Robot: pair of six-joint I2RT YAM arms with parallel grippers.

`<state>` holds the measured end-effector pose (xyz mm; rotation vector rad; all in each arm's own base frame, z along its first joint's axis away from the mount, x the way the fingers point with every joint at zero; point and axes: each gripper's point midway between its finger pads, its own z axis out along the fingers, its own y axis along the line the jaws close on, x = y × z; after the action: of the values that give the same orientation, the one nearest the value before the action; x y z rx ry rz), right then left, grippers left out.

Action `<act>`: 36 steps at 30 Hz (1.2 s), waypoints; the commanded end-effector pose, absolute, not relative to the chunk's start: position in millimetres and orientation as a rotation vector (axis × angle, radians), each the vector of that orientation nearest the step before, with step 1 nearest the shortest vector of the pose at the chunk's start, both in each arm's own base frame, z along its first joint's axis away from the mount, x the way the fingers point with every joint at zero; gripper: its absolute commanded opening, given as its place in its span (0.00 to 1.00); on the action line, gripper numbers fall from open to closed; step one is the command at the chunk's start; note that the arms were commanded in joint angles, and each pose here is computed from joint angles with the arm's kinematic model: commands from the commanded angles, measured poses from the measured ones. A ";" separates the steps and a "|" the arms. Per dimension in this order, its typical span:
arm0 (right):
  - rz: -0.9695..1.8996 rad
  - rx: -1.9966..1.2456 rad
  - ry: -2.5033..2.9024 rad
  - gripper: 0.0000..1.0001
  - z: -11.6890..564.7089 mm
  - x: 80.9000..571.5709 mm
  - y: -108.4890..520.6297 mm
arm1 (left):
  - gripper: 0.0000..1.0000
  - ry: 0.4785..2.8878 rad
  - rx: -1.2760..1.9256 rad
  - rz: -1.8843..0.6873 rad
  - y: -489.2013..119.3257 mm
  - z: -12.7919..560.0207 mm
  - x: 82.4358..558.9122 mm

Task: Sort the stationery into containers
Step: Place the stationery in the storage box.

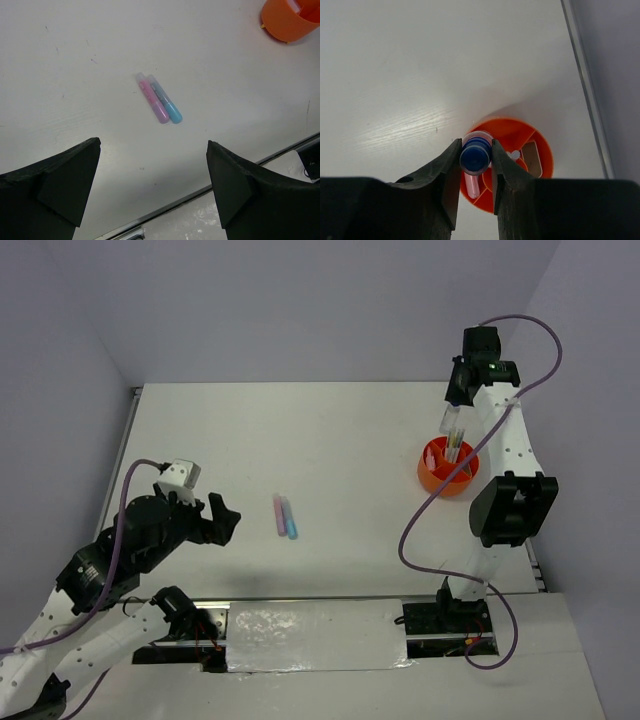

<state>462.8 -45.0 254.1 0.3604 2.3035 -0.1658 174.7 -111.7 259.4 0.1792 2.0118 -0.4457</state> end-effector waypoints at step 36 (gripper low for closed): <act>-0.238 0.407 2.480 0.31 191.3 440.5 -61.1 | 0.99 1.806 0.143 -0.570 -98.9 298.9 152.0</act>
<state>445.1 -62.3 188.8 0.4100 2.4832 -0.2334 151.0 -99.4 288.7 0.1669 1.8477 -0.5496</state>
